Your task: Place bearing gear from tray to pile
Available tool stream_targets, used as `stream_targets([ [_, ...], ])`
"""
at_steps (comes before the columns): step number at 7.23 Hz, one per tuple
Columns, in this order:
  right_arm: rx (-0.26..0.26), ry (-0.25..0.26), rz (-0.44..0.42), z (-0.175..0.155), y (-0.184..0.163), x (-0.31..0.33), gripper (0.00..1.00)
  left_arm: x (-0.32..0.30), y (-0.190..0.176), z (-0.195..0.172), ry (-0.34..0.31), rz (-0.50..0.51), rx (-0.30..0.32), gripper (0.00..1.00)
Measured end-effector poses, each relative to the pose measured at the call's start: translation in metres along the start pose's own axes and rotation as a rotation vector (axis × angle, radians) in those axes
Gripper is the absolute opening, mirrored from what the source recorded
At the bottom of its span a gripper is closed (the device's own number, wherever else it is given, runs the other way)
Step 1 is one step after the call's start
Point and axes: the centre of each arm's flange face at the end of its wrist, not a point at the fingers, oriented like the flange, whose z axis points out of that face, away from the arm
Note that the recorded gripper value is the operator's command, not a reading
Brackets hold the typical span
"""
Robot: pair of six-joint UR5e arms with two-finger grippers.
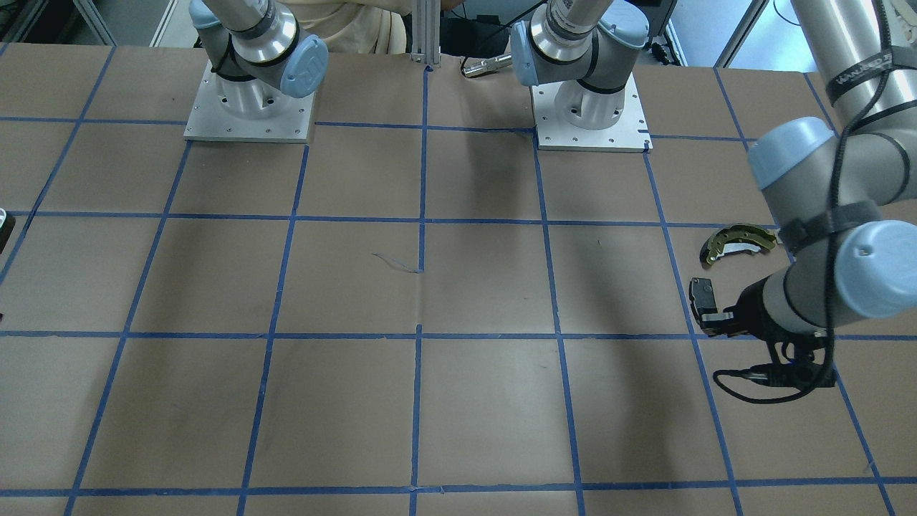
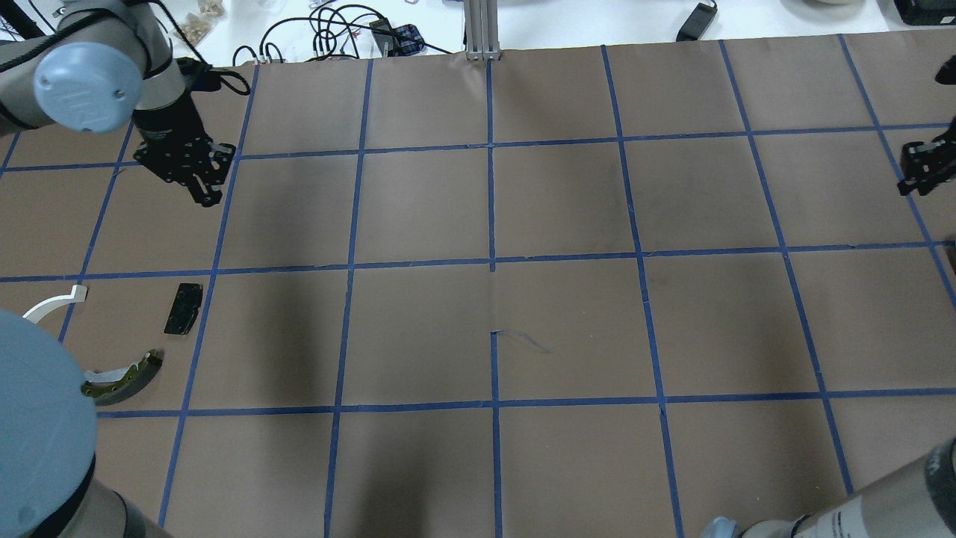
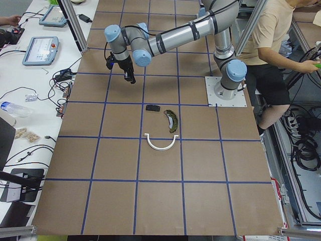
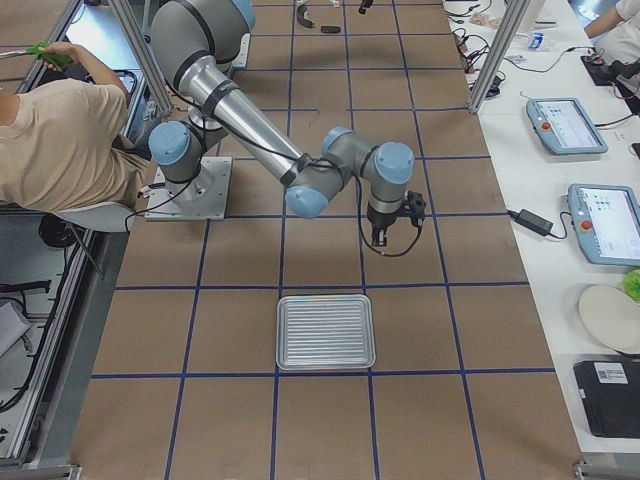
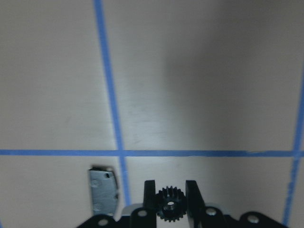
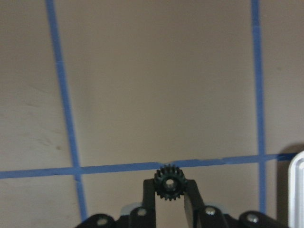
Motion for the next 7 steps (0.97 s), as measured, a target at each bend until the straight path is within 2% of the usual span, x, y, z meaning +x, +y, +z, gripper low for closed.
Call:
stream_targets([
  [3,-0.060,-0.051,0.112,0.002,-0.009,-0.202,0.00,-0.081,0.034,0.051,0.052,-0.021,-0.060,0.00],
  [5,-0.084,-0.062,0.219,0.017,0.010,-0.331,0.00,-0.128,0.054,0.090,0.072,-0.051,-0.052,0.00],
  [7,-0.066,-0.067,0.318,0.040,0.038,-0.442,0.01,-0.135,0.066,0.126,0.063,-0.074,-0.020,0.00],
])
